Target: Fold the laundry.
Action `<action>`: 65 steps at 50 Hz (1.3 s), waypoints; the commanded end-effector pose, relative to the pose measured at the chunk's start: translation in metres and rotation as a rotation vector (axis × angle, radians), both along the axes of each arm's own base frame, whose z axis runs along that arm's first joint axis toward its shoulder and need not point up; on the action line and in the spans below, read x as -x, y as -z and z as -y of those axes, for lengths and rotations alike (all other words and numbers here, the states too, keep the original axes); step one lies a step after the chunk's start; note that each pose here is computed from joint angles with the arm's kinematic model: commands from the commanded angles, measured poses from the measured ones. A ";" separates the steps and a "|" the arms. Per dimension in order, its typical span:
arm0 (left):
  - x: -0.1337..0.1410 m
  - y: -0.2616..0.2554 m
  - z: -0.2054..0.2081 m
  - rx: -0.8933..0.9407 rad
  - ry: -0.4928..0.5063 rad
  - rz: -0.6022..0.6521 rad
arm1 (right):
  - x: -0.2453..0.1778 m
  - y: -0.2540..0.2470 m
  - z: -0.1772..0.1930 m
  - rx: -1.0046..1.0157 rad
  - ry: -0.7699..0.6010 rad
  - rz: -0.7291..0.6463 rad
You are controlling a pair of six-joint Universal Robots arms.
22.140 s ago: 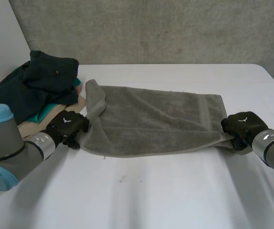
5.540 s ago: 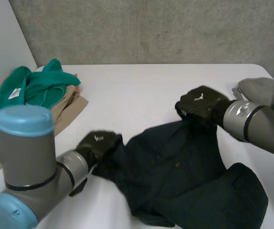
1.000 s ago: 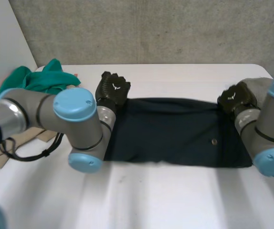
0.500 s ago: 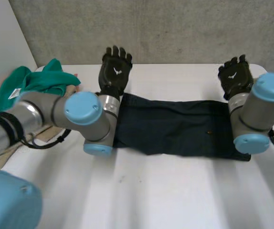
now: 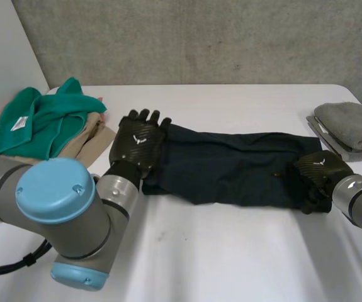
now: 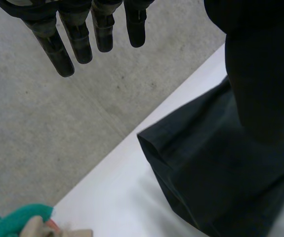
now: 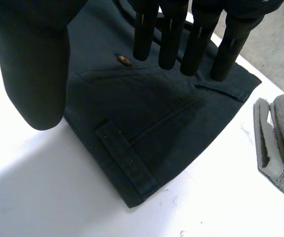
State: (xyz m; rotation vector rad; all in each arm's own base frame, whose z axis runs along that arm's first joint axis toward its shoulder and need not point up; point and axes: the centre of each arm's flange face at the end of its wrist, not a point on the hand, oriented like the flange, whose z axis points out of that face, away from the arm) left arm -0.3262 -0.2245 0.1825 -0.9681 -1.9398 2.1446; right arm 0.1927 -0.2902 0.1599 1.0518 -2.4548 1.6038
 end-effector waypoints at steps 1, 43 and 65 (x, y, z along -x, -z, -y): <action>-0.001 0.007 0.000 -0.021 -0.001 0.001 | 0.001 0.020 0.013 0.047 0.013 -0.012; -0.010 -0.040 -0.003 0.076 -0.018 -0.074 | -0.145 0.002 -0.086 0.764 -0.843 -0.306; 0.084 -0.043 0.026 0.024 0.249 -0.140 | -0.033 -0.087 0.009 0.150 -0.106 0.459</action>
